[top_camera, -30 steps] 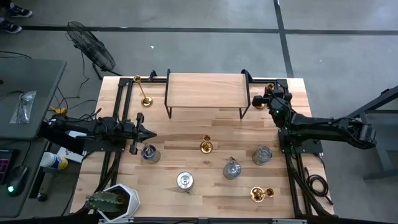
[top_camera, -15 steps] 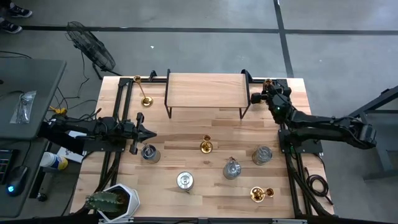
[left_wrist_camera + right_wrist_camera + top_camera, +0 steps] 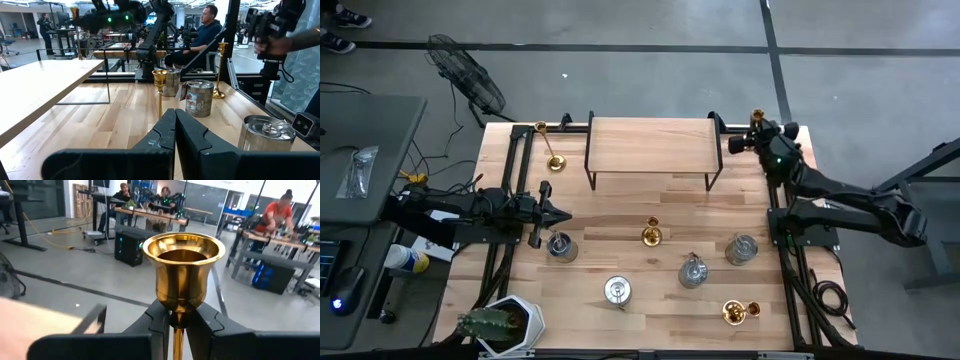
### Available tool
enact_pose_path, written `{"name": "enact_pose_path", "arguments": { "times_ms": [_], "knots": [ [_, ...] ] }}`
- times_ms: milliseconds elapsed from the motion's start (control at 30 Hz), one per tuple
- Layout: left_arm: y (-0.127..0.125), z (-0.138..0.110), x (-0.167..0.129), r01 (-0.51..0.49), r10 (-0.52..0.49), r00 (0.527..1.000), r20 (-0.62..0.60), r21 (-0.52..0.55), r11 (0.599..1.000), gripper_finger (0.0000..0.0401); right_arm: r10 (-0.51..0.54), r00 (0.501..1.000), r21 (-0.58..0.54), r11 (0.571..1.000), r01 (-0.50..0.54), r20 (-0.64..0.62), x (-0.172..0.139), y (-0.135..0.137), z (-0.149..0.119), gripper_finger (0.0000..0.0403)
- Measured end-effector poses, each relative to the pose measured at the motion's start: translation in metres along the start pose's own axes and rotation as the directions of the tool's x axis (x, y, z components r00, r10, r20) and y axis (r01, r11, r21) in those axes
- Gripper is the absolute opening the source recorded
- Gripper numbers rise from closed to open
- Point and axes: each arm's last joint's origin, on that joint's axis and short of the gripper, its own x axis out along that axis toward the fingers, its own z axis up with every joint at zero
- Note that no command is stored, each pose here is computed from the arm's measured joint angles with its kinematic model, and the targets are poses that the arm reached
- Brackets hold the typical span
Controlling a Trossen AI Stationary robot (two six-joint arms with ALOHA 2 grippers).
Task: Pick & Place candle stick holders
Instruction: Put the gold candle holder on the shelf
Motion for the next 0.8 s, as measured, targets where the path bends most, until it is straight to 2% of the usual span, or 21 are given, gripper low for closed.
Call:
{"name": "enact_pose_path", "arguments": {
  "times_ms": [200,400,800],
  "knots": [
    [0.0,0.0,0.0,0.001,-0.001,1.0,0.0,0.0,1.0,0.0,0.069,0.996,0.025,0.997,-0.07,0.053,0.002,-0.006,0.047,0.0036],
    [0.0,0.0,0.0,0.004,-0.004,1.0,0.0,0.0,1.0,0.0,0.207,0.97,0.051,0.975,-0.215,0.129,0.005,-0.004,0.089,0.0036],
    [0.0,0.0,0.0,0.003,-0.003,1.0,0.0,0.0,1.0,0.0,0.46,0.884,0.055,0.884,-0.465,0.084,0.033,0.031,0.122,0.0036]
  ]
}}
